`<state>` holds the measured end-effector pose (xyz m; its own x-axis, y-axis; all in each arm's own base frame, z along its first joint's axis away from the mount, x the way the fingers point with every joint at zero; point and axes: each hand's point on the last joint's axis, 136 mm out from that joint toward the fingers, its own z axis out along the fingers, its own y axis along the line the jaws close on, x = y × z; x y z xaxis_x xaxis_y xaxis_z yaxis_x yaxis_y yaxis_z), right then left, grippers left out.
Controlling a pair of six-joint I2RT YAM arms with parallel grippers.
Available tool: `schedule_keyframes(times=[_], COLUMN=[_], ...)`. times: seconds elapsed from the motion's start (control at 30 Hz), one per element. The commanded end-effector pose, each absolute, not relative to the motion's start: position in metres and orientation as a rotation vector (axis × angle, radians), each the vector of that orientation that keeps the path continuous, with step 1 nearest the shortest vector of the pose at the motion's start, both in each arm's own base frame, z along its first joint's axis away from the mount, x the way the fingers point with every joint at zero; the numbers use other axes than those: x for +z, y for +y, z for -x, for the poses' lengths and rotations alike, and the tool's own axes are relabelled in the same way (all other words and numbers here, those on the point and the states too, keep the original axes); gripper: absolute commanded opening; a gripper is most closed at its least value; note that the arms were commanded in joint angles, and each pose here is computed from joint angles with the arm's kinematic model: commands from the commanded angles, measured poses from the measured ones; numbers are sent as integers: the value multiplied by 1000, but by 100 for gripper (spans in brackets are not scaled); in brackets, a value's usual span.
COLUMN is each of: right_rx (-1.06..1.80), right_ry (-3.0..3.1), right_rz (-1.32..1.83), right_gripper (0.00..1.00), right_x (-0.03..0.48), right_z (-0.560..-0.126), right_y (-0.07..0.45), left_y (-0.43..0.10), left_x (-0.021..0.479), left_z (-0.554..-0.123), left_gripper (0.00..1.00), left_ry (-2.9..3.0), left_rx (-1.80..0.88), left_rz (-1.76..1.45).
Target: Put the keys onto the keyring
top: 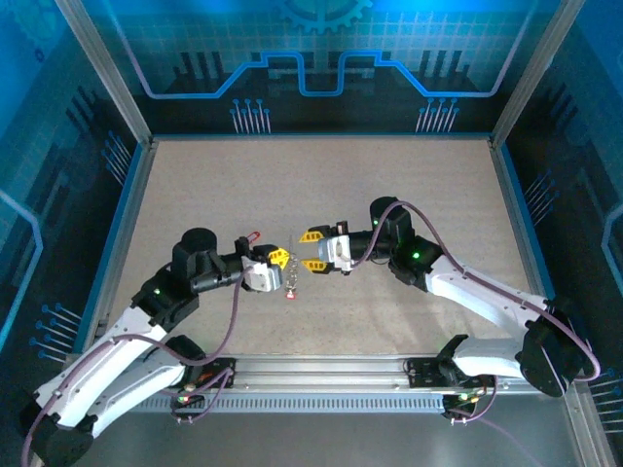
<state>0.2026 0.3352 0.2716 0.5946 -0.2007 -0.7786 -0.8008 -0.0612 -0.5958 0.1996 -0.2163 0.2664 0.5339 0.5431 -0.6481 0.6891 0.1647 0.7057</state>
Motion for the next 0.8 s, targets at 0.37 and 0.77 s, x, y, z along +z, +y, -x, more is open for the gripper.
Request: schedule_keyframes(times=[0.37,0.77], right_rx=[669,693], right_ry=[947,1677], right_rz=[1478,879], right_gripper=[45,36], right_x=[284,242], right_z=[-242,-359], right_y=[345,353], left_y=[-168,-94], left_x=[262,286], left_z=[-224,-262], left_gripper=[0,0], left_ry=[1194,1498], left_rx=[229,343], left_rz=[-1527,-1174])
